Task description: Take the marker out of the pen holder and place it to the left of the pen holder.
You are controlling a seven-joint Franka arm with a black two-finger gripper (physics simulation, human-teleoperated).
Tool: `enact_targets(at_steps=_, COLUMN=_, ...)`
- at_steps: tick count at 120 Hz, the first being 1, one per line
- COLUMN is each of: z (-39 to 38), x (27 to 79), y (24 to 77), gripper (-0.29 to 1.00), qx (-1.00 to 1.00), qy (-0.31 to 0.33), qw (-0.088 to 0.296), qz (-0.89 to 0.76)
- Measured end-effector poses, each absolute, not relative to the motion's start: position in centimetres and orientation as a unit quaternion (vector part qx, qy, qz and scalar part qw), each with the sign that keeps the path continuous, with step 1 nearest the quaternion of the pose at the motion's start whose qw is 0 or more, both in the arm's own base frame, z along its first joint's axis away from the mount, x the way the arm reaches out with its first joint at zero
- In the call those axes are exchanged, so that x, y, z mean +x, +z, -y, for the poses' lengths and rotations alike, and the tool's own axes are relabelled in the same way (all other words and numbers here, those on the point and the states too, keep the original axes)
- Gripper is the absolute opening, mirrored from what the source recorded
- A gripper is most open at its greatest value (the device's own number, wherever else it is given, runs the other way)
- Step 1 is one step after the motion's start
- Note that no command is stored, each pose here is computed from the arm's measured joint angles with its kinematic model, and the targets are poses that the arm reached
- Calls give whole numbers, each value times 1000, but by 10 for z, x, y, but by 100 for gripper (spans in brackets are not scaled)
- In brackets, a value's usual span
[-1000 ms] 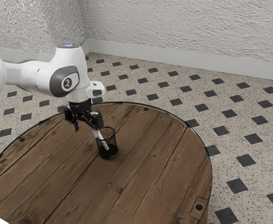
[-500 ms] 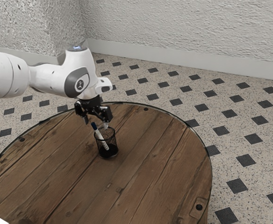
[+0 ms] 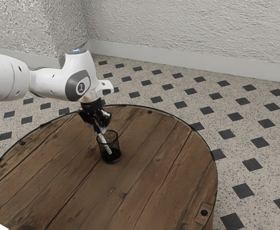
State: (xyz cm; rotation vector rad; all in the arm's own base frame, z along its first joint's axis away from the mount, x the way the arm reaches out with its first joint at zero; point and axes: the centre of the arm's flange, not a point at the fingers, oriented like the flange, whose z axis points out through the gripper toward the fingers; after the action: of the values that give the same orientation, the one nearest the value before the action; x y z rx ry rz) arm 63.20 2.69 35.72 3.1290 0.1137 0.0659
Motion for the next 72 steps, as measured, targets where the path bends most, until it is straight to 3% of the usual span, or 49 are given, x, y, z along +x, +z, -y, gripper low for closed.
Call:
enact_targets(at_steps=17, z=-27, x=631, y=360, gripper=5, qx=999, qy=23, qw=5, qz=-32)
enact_targets(at_steps=44, z=-9, x=627, y=368, gripper=-4, qx=999, qy=28, qw=4, qz=-19)
enact_targets(at_steps=72, z=-14, x=587, y=487, gripper=-7, qx=995, qy=97, qw=12, qz=-23)
